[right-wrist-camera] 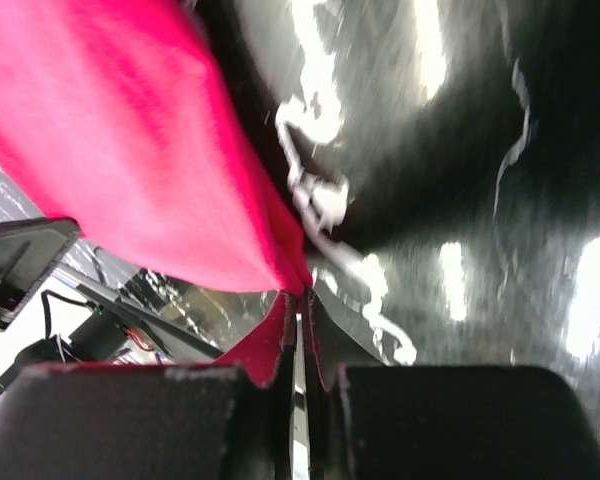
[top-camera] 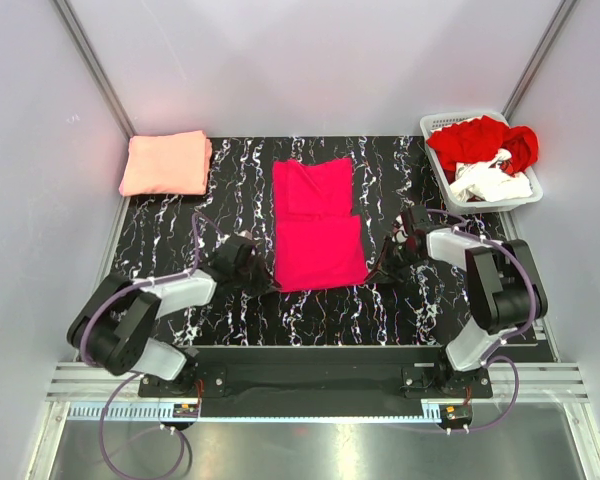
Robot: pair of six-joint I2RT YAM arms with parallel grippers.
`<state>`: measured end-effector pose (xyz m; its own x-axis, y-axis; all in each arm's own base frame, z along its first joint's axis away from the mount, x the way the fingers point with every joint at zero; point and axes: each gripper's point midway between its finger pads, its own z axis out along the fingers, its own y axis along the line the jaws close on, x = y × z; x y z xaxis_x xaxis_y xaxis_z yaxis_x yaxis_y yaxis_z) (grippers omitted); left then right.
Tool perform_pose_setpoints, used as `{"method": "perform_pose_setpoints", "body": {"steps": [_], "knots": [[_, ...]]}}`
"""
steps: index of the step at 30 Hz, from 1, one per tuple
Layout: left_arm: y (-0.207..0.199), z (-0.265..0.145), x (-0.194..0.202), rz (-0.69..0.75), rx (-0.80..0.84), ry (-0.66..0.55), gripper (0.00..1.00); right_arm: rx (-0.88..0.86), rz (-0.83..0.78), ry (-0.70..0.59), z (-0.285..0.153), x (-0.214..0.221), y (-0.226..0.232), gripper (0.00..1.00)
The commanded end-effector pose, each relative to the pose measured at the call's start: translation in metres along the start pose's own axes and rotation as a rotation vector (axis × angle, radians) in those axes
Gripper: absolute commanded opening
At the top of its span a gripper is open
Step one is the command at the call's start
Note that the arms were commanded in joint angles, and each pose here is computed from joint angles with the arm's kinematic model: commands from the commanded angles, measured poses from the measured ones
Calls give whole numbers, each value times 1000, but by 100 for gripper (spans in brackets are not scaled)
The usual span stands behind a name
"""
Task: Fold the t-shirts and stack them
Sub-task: Fold the tshirt
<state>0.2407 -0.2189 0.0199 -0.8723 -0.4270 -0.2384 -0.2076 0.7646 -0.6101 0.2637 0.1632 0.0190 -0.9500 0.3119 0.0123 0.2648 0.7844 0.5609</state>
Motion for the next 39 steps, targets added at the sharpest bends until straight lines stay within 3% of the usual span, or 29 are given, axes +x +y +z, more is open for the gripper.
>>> {"method": "perform_pose_setpoints", "body": {"steps": [1, 12, 18, 27, 39], "knots": [[10, -21, 12, 38, -73, -12, 0, -12, -36, -44, -21, 7, 10, 0], [-13, -93, 53, 90, -28, -15, 0, -95, -34, -72, -80, 63, 28, 0], [-29, -135, 44, 127, -52, -50, 0, -139, -60, -108, -114, 76, 47, 0], [-64, -161, -4, 211, -78, -156, 6, -136, -160, -247, -158, 22, 98, 0], [-81, -125, -64, 215, -39, -102, 3, -101, -193, -251, -132, -46, 124, 0]]}}
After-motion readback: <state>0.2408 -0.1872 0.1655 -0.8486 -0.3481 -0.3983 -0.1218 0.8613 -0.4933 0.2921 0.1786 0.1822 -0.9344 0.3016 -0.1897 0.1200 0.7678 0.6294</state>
